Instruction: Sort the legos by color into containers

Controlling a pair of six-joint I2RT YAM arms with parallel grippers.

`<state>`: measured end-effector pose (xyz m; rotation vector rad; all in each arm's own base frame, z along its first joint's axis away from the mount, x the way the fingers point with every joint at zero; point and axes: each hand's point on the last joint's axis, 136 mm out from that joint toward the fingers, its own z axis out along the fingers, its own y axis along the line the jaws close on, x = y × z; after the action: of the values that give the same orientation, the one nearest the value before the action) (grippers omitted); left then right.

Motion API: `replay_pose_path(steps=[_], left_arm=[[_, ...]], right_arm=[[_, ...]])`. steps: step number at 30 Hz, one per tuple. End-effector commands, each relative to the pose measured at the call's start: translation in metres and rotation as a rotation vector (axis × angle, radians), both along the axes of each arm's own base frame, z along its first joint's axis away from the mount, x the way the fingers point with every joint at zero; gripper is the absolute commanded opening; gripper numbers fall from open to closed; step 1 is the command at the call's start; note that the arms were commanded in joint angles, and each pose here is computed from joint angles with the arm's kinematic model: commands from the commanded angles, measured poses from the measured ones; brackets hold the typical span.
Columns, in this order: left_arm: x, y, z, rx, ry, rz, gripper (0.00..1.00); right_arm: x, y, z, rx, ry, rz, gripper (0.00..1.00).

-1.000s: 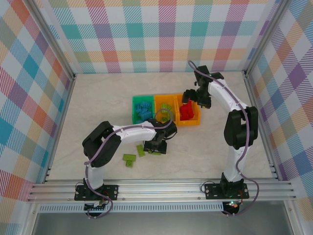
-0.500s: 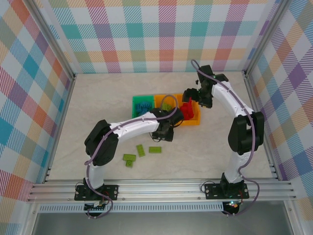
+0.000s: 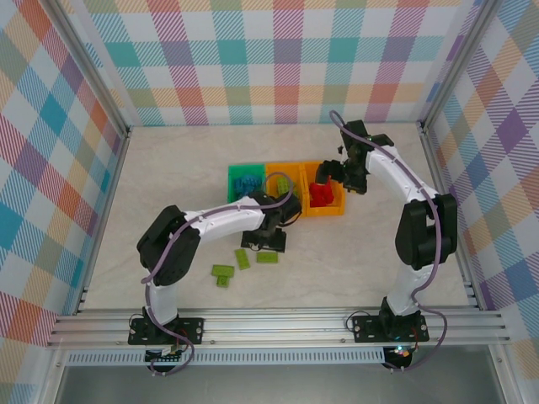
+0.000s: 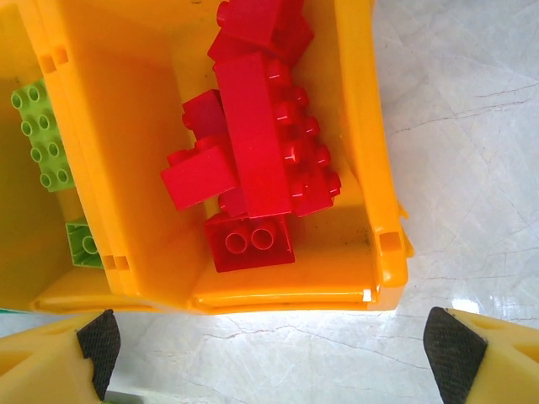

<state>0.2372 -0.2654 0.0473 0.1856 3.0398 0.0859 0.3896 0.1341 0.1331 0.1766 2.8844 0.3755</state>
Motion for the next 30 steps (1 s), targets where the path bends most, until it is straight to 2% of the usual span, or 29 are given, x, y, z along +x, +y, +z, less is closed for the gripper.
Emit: replay_pose_path(steps=[1, 21, 30], left_arm=[[-0.013, -0.008, 0.005, -0.030, 0.005, 0.023, 0.78], [-0.032, -0.019, -0.025, -0.074, 0.077, 0.071, 0.81], [-0.036, -0.015, -0.035, -0.054, 0.100, 0.079, 0.74]], right_arm=[[0.003, 0.002, 0.011, 0.029, -0.034, 0.007, 0.95], [0.000, -0.002, 0.009, 0.006, -0.019, 0.012, 0.95], [0.001, -0.005, 0.012, 0.000, -0.028, 0.013, 0.95]])
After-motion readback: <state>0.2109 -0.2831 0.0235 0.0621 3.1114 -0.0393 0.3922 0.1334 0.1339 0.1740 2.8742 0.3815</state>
